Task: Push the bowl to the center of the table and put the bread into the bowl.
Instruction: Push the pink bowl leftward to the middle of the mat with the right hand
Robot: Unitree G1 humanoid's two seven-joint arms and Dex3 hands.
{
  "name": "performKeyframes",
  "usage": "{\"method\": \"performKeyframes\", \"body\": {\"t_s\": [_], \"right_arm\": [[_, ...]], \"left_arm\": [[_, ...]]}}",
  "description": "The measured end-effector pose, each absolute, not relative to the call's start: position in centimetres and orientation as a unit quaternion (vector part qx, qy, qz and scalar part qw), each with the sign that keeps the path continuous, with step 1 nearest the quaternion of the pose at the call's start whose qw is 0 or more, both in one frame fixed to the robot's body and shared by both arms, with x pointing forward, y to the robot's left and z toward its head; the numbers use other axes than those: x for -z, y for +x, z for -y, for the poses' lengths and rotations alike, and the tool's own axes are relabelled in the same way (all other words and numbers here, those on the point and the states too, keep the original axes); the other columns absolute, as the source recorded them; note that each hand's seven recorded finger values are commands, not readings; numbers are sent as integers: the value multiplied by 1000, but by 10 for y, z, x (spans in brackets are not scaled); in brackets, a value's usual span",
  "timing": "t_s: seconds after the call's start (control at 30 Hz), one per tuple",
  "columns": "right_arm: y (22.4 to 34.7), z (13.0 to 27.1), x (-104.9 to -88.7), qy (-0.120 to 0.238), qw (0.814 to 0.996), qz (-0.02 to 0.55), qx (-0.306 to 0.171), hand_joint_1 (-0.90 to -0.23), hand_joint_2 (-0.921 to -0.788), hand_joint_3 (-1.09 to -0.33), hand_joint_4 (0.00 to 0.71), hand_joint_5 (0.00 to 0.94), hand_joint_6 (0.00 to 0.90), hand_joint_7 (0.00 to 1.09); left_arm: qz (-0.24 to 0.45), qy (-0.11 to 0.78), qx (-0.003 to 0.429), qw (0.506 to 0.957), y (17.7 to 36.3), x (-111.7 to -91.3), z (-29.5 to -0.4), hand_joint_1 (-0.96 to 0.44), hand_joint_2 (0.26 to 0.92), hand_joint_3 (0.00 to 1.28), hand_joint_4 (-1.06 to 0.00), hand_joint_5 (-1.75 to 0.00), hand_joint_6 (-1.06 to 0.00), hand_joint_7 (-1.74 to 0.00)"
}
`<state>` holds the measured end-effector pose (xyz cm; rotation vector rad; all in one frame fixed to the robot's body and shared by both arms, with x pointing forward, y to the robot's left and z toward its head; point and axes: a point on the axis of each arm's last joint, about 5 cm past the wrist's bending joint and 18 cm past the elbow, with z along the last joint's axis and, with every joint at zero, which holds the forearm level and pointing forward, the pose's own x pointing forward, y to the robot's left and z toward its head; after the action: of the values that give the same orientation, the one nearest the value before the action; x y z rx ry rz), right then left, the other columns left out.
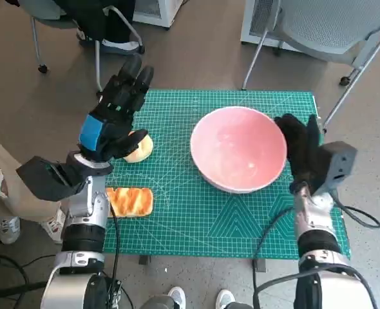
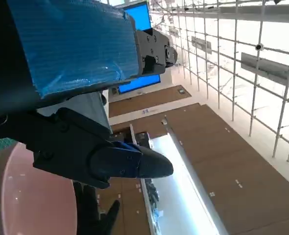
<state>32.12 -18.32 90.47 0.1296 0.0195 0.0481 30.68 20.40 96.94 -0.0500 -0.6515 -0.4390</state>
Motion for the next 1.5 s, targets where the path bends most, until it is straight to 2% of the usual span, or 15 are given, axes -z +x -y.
{"method": "performKeyframes", "body": {"t_s": [0.53, 0.77, 0.93, 1.3, 1.43, 1.5], "right_arm": [[322, 171, -904, 70, 996, -9, -50, -702, -921, -759, 174, 4, 163, 135], [324, 169, -906, 66, 996, -6, -57, -671, -921, -782, 175, 3, 158, 130], [325, 169, -909, 58, 996, -3, -61, -681, -921, -795, 176, 3, 159, 130], [329, 189, -923, 15, 999, 30, -32, -704, -921, -825, 194, 9, 182, 139], [332, 190, -935, -22, 996, 82, -4, -712, -921, -838, 190, 6, 172, 134], [333, 187, -944, -42, 991, 127, 5, -714, -921, -841, 185, 4, 167, 132]], "left_arm": [[321, -24, 208, 924, 305, -971, -204, -605, 921, 238, -58, -1, -162, -93], [320, -24, 206, 925, 305, -970, -204, -606, 921, 239, -60, -2, -160, -98], [320, -24, 206, 924, 305, -970, -204, -605, 921, 240, -60, -2, -158, -101], [327, -20, 203, 923, 302, -971, -205, -609, 921, 245, -54, 0, -147, -110], [331, -15, 199, 922, 299, -972, -208, -616, 921, 252, -44, 0, -137, -113], [332, -13, 198, 922, 298, -972, -209, -618, 921, 255, -42, 0, -134, -116]]}}
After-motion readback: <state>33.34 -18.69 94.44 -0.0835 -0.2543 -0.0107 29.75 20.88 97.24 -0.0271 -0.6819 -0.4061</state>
